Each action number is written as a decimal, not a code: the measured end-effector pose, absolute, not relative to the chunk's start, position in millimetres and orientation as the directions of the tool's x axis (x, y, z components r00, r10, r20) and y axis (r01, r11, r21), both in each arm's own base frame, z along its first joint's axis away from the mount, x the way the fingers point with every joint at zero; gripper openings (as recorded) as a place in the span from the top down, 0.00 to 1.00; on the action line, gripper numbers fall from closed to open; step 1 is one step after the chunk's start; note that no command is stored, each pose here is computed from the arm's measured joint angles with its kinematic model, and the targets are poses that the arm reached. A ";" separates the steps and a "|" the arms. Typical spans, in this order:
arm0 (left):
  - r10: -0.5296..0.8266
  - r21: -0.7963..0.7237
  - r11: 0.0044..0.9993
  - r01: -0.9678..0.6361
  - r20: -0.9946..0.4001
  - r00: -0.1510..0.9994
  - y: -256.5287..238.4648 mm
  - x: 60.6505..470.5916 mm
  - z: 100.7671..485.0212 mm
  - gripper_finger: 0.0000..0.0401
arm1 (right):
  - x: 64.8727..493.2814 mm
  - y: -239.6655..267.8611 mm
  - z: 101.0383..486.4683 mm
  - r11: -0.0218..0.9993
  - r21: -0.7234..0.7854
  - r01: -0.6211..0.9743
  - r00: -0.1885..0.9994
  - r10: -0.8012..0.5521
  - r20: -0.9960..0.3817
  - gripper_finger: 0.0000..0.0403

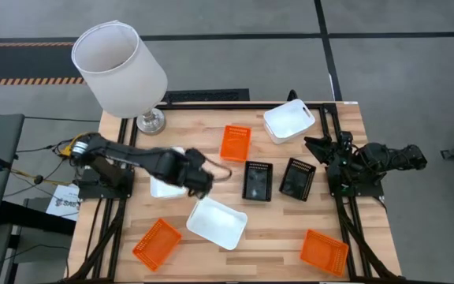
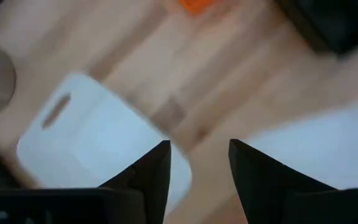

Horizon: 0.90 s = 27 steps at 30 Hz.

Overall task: Stack baskets by color
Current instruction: Stack the bottom left orange bin on top of the top orange bin

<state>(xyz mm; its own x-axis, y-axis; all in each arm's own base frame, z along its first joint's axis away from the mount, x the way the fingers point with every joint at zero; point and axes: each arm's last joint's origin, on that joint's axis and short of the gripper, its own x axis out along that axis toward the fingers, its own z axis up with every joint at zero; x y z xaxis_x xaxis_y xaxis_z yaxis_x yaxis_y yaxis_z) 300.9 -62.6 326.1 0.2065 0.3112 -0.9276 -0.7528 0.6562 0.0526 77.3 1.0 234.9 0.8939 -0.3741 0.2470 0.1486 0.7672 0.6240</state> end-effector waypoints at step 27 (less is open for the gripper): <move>-0.007 -0.096 0.441 -0.892 -0.995 0.104 -189.5 165.3 231.1 0.62 | 78.3 1.2 231.6 0.773 0.611 0.172 0.902 -0.373 0.217 0.44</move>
<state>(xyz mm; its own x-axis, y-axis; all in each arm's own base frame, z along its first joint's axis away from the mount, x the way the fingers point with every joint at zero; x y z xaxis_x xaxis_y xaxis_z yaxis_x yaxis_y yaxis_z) 165.3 -189.5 231.1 0.1039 -0.0066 -0.9946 -0.8923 0.4411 -0.0961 78.3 1.2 231.6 0.9022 -0.3728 0.2170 0.1722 0.7726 0.6111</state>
